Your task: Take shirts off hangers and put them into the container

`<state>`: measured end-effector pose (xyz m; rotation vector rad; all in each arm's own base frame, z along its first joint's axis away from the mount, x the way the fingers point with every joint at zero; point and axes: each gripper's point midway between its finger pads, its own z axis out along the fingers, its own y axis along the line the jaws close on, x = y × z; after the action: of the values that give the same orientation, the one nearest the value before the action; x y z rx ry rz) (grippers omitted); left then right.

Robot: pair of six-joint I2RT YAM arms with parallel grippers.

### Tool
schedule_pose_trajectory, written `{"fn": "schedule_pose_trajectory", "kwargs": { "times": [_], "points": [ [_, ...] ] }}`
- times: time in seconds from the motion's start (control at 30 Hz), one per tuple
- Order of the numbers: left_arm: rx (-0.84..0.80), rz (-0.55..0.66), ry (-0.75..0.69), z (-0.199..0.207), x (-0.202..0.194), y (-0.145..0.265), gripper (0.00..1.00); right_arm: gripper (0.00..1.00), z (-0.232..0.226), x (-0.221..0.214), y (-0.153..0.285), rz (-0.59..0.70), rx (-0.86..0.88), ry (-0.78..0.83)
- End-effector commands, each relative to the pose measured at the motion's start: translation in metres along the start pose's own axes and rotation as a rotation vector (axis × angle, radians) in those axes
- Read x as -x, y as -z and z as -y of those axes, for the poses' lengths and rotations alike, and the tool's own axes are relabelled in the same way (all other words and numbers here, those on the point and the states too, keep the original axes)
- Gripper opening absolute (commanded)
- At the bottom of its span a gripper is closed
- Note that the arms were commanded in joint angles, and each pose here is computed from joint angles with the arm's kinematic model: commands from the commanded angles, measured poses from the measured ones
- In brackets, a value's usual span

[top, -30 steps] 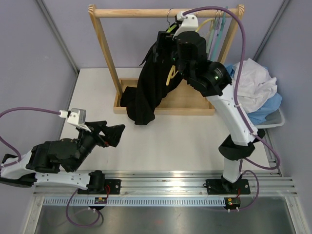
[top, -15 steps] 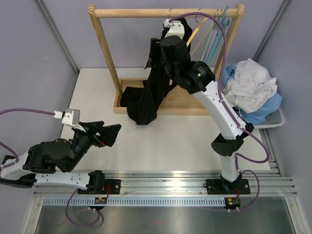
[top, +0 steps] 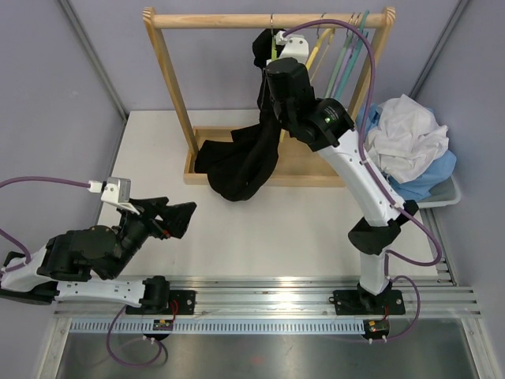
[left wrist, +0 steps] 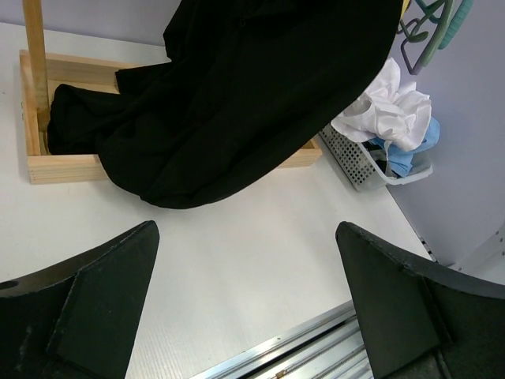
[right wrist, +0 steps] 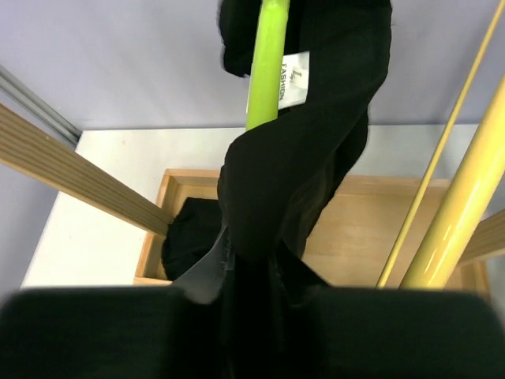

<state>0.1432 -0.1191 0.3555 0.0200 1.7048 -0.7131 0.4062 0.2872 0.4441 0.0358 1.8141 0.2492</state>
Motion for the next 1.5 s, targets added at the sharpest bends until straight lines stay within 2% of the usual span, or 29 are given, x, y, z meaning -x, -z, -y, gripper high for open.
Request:
{"fn": "schedule_pose_trajectory", "kwargs": {
  "times": [0.0, 0.13, 0.3, 0.4, 0.43, 0.5, 0.53, 0.63, 0.7, 0.77, 0.8, 0.9, 0.97, 1.0, 1.03, 1.17, 1.3, 1.47],
  "points": [
    [0.02, 0.025, 0.041, 0.001, 0.005, -0.002, 0.99, 0.0, 0.018, 0.034, 0.024, 0.082, -0.029, -0.041],
    [0.021, 0.026, 0.032, 0.004, 0.004, -0.004, 0.99, 0.0, 0.022, 0.048, 0.039, 0.103, 0.003, 0.004],
    [0.021, 0.032, 0.02, 0.008, 0.005, -0.006, 0.99, 0.0, 0.002, 0.069, 0.058, 0.161, 0.179, 0.087],
    [0.026, 0.033, 0.017, 0.007, 0.005, -0.006, 0.99, 0.0, 0.0, 0.073, 0.064, 0.199, 0.222, 0.134],
    [0.027, 0.034, 0.019, 0.007, 0.005, -0.006, 0.99, 0.0, 0.002, 0.091, 0.077, 0.261, 0.242, 0.114],
    [0.027, 0.036, 0.023, 0.006, 0.005, -0.006, 0.99, 0.0, -0.001, 0.085, 0.076, 0.268, 0.264, 0.117],
    [0.028, 0.038, 0.026, 0.006, 0.006, -0.006, 0.99, 0.0, 0.002, 0.104, 0.091, 0.336, 0.287, 0.077],
    [0.028, 0.045, 0.029, 0.005, 0.009, -0.005, 0.99, 0.0, 0.004, 0.105, 0.101, 0.368, 0.318, 0.086],
    [0.022, 0.052, 0.033, 0.006, 0.011, -0.005, 0.99, 0.0, 0.005, 0.102, 0.107, 0.336, 0.329, 0.096],
    [0.004, 0.05, 0.027, 0.011, 0.01, -0.006, 0.99, 0.0, 0.002, 0.075, 0.11, 0.204, 0.371, 0.108],
    [-0.013, 0.059, 0.028, 0.016, 0.013, -0.006, 0.99, 0.0, 0.002, 0.076, 0.121, 0.175, 0.399, 0.1],
    [-0.069, 0.078, 0.005, 0.031, 0.016, -0.01, 0.99, 0.0, -0.005, 0.01, 0.128, -0.067, 0.466, 0.149],
    [-0.105, 0.08, -0.017, 0.043, 0.016, -0.012, 0.99, 0.0, -0.005, 0.0, 0.16, -0.091, 0.546, 0.131],
    [-0.118, 0.093, -0.022, 0.048, 0.021, -0.012, 0.99, 0.0, -0.004, -0.025, 0.163, -0.155, 0.57, 0.136],
    [-0.125, 0.099, -0.027, 0.052, 0.024, -0.013, 0.99, 0.0, 0.003, -0.02, 0.188, -0.143, 0.618, 0.095],
    [-0.185, 0.132, -0.05, 0.077, 0.036, -0.016, 0.99, 0.0, 0.012, -0.052, 0.234, -0.278, 0.746, 0.059],
    [-0.231, 0.173, -0.093, 0.114, 0.045, -0.028, 0.99, 0.0, 0.015, -0.088, 0.257, -0.395, 0.827, 0.036],
    [-0.26, 0.218, -0.132, 0.151, 0.044, -0.043, 0.99, 0.0, 0.014, -0.099, 0.273, -0.41, 0.898, -0.015]
  ]
}}
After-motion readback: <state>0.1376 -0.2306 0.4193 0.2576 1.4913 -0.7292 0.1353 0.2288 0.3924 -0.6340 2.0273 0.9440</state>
